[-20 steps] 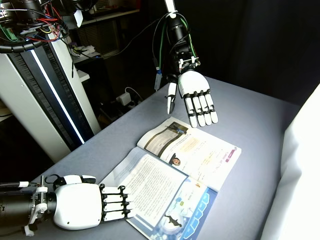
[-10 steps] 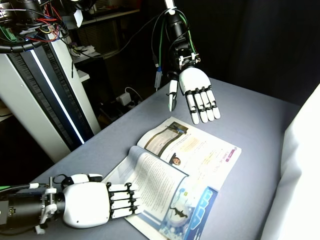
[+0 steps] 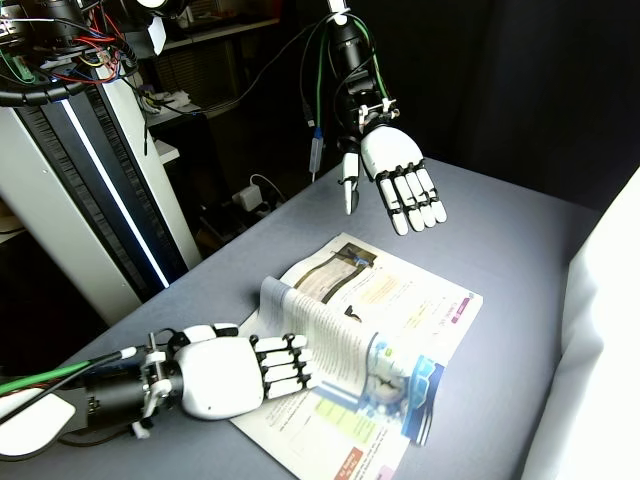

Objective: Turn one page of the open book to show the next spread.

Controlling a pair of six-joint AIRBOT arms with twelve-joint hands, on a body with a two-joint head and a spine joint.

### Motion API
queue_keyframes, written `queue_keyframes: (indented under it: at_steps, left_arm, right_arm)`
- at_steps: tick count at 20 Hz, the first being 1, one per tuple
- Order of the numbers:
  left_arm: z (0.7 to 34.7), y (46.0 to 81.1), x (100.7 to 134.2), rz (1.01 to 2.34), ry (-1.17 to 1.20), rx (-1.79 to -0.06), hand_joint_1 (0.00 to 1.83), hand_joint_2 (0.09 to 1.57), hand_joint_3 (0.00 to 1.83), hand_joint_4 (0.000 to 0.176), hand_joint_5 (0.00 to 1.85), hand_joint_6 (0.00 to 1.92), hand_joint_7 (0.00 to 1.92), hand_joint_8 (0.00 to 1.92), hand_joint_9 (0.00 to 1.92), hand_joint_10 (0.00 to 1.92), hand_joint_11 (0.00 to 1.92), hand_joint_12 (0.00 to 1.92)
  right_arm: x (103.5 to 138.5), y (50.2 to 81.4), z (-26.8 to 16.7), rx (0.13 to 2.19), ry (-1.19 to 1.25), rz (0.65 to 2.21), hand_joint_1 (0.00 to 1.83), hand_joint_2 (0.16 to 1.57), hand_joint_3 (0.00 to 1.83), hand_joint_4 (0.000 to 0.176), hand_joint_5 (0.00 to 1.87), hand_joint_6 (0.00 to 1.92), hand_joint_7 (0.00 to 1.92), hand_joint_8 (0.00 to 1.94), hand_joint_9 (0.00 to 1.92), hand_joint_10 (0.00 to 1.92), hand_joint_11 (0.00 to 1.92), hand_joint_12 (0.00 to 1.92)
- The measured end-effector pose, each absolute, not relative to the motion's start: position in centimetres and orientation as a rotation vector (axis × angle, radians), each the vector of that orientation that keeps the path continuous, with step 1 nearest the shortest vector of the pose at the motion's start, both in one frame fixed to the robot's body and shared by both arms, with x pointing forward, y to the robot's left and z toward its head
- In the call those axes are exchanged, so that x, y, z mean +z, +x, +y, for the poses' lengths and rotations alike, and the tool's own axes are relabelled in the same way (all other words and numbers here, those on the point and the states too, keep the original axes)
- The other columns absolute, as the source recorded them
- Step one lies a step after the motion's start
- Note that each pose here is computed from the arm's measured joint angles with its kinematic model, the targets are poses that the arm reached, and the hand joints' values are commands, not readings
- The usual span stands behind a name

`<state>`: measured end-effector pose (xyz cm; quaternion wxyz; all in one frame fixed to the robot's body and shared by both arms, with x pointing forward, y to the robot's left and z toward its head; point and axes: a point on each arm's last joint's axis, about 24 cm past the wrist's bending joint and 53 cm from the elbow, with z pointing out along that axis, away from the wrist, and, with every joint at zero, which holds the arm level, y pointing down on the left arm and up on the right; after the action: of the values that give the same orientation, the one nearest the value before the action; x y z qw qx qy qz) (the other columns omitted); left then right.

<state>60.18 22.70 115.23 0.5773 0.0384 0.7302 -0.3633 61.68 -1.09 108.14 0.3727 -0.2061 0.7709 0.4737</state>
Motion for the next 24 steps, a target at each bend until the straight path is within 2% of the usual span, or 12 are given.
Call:
queue_keyframes:
  at_steps: [3,4,5,10,13,15,17,18,19,20,21,24]
  left_arm:
    - [24.5,59.9,115.2,1.709,0.039,-0.816,0.0,1.31,0.0,0.048,0.0,0.0,0.0,0.0,0.0,0.0,0.0,0.0]
    - [24.9,59.8,115.1,1.711,0.032,-0.805,0.0,1.31,0.0,0.047,0.0,0.0,0.0,0.0,0.0,0.0,0.0,0.0]
    - [25.3,59.5,114.9,1.719,0.018,-0.796,0.0,1.31,0.0,0.029,0.0,0.0,0.0,0.0,0.0,0.0,0.0,0.0]
    - [25.9,59.1,115.3,1.698,0.01,-0.787,0.01,1.34,0.01,0.055,0.0,0.0,0.0,0.0,0.0,0.0,0.0,0.0]
    - [25.8,59.1,115.5,1.694,0.013,-0.79,0.0,1.34,0.01,0.057,0.0,0.0,0.0,0.0,0.0,0.0,0.0,0.0]
    - [25.8,59.1,115.5,1.693,0.014,-0.789,0.0,1.28,0.0,0.001,0.0,0.0,0.0,0.0,0.0,0.0,0.0,0.0]
    - [25.9,59.2,115.6,1.689,0.017,-0.788,0.0,1.25,0.0,0.0,0.0,0.0,0.0,0.0,0.0,0.0,0.0,0.0]
    - [25.9,59.2,115.6,1.686,0.02,-0.788,0.13,1.36,0.02,0.064,0.0,0.0,0.0,0.0,0.0,0.0,0.0,0.0]
    - [26.0,59.2,115.7,1.684,0.02,-0.787,0.13,1.36,0.02,0.064,0.0,0.0,0.0,0.0,0.0,0.0,0.0,0.0]
    - [26.0,59.3,115.7,1.683,0.021,-0.786,0.0,1.19,0.0,0.0,0.31,0.01,0.29,0.04,0.37,0.02,0.11,0.76]
    - [26.0,59.4,115.7,1.68,0.021,-0.786,0.0,1.16,0.0,0.0,0.35,0.0,0.35,0.01,0.44,0.01,0.1,0.95]
    - [25.9,59.3,115.7,1.679,0.027,-0.79,0.0,1.15,0.0,0.0,0.36,0.0,0.37,0.0,0.45,0.0,0.08,1.04]
  right_arm:
    - [110.9,61.9,1.5,1.289,-0.538,1.878,0.0,1.29,0.0,0.0,0.01,0.0,0.0,0.0,0.0,0.0,0.0,0.0]
    - [111.6,61.9,2.3,1.303,-0.554,1.85,0.0,1.29,0.0,0.0,0.0,0.0,0.0,0.0,0.0,0.0,0.0,0.0]
    - [112.1,61.8,3.1,1.326,-0.561,1.828,0.0,1.28,0.0,0.0,0.0,0.0,0.0,0.0,0.0,0.0,0.0,0.0]
    - [114.2,61.9,5.3,1.389,-0.562,1.736,0.0,1.27,0.0,0.0,0.0,0.0,0.0,0.0,0.0,0.0,0.0,0.0]
    - [115.4,62.0,6.8,1.436,-0.543,1.681,0.0,1.29,0.0,0.0,0.0,0.0,0.0,0.0,0.0,0.0,0.0,0.0]
    - [116.5,61.7,8.1,1.479,-0.547,1.637,0.0,1.25,0.0,0.0,0.0,0.0,0.0,0.0,0.0,0.0,0.0,0.0]
    - [118.4,61.1,9.3,1.54,-0.541,1.568,0.0,1.26,0.0,0.0,0.0,0.0,0.0,0.0,0.0,0.0,0.0,0.0]
    - [119.5,60.9,9.6,1.561,-0.543,1.533,0.0,1.25,0.0,0.0,0.0,0.0,0.0,0.0,0.0,0.0,0.0,0.0]
    - [120.4,60.9,9.6,1.569,-0.547,1.502,0.0,1.25,0.0,0.0,0.0,0.0,0.0,0.0,0.0,0.0,0.0,0.0]
    - [121.7,61.1,9.5,1.579,-0.538,1.468,0.0,1.25,0.0,0.0,0.0,0.0,0.0,0.0,0.0,0.0,0.0,0.0]
    - [123.0,61.3,9.4,1.59,-0.527,1.436,0.09,1.24,0.0,0.0,0.0,0.0,0.0,0.0,0.0,0.0,0.0,0.0]
    - [126.9,61.5,8.4,1.619,-0.51,1.334,0.05,1.24,0.0,0.0,0.0,0.0,0.0,0.0,0.0,0.0,0.0,0.0]
